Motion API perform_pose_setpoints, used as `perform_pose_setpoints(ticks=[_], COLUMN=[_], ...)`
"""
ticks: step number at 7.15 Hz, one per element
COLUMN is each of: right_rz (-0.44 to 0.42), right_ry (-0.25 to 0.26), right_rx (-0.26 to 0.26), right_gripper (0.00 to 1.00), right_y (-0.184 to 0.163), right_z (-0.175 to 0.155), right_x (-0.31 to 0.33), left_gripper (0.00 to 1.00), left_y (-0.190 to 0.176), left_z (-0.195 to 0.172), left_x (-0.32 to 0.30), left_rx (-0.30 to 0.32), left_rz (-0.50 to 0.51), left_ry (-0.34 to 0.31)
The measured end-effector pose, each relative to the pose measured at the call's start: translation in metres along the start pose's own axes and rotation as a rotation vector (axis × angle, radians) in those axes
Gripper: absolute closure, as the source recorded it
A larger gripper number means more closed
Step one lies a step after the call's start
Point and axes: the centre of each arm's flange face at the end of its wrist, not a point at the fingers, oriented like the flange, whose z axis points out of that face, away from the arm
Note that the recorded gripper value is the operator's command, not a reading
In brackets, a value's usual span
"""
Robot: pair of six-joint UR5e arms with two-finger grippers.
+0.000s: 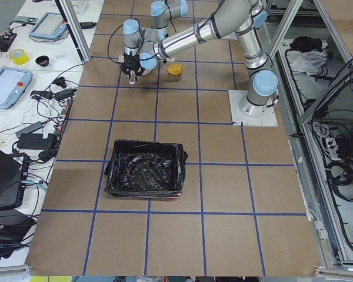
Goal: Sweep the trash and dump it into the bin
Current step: 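Sweep the yellow sponge and pastry into the dustpan with the right-held brush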
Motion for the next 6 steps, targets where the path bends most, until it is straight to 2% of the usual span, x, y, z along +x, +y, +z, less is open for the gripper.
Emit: perform_pose_setpoints(ticks=[2,5,6], right_rz=[0.011,0.011,-0.002], right_ry=[0.035,0.131,0.162], right_rx=[0.028,0.063,0.068], right_gripper=[1.00,1.00,1.00], right_y=[-0.004,0.013,0.016], right_z=[-0.027,-0.098,-0.109], right_x=[0.010,0.034,0.045], left_gripper=[1.00,1.00,1.00], left_y=[0.004,0.004,-0.002], left_z=[0.006,0.001,-0.008], left_x=[0.001,0.002,0.004], left_rx=[-0.051,-0.099,-0.102], left_rz=[0.004,0.002,-0.002], left_ry=[-0.004,0.002,0.004])
